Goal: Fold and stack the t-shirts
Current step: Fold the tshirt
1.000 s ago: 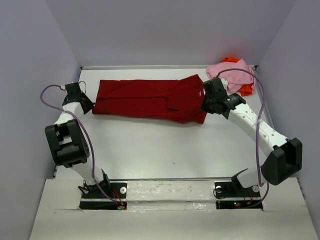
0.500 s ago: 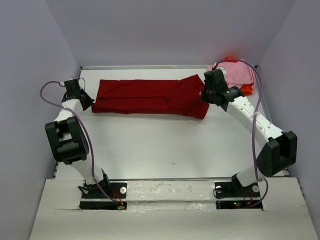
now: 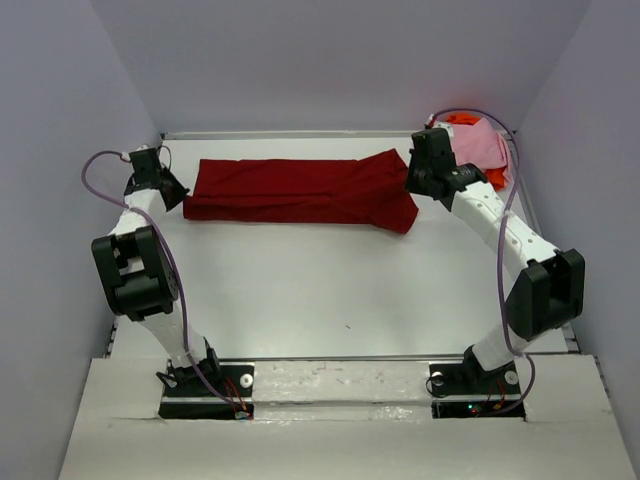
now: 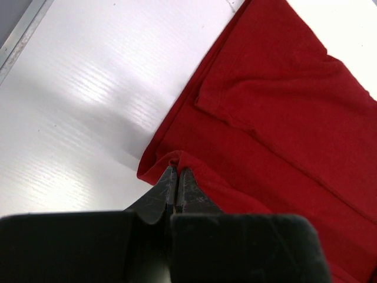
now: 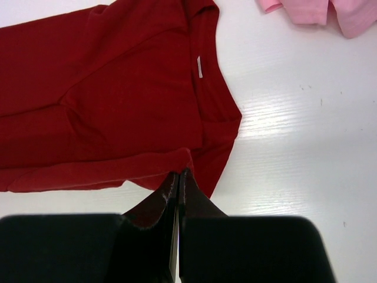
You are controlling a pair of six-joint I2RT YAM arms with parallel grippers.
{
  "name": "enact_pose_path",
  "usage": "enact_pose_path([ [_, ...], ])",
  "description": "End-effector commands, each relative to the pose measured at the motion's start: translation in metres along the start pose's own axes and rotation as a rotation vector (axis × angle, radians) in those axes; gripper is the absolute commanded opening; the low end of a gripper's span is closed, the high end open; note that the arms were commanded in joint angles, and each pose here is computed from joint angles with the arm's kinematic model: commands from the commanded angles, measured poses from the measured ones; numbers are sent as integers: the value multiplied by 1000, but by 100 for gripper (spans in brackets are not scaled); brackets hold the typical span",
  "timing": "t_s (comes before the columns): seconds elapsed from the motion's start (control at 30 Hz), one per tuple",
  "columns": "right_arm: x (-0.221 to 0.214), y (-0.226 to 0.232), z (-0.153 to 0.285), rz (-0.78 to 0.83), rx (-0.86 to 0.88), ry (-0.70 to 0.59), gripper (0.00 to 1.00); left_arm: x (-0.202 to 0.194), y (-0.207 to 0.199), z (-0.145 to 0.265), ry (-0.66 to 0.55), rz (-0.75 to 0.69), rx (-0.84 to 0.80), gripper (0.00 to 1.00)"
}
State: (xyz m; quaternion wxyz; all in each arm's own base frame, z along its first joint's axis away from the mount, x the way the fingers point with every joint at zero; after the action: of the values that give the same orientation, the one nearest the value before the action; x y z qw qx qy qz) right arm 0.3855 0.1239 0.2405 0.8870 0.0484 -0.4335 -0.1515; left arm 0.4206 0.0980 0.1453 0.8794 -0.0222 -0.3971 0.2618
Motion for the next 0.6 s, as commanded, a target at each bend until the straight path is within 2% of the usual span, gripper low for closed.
enact_pose_path([
  [0.0,32,3,3,-26,29,-100,0,23,-11,2,-55,-34,-18,0],
  [0.57,57,16,-11,5,56,-167,0,32,-24,-10,-52,-60,-7,0],
])
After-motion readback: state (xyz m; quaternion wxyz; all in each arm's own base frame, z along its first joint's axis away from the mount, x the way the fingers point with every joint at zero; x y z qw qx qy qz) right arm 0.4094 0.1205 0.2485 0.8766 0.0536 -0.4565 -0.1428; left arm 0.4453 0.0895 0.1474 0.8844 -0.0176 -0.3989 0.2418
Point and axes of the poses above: each gripper's point midway between its finger pads, its own z axis back along the fingers, its own y axis along the line the jaws close on, x = y × z, the point moved 5 cm from there along z, back along the fingers, and after that the axes turned 7 degrees about -z, right-handed, at the moved point
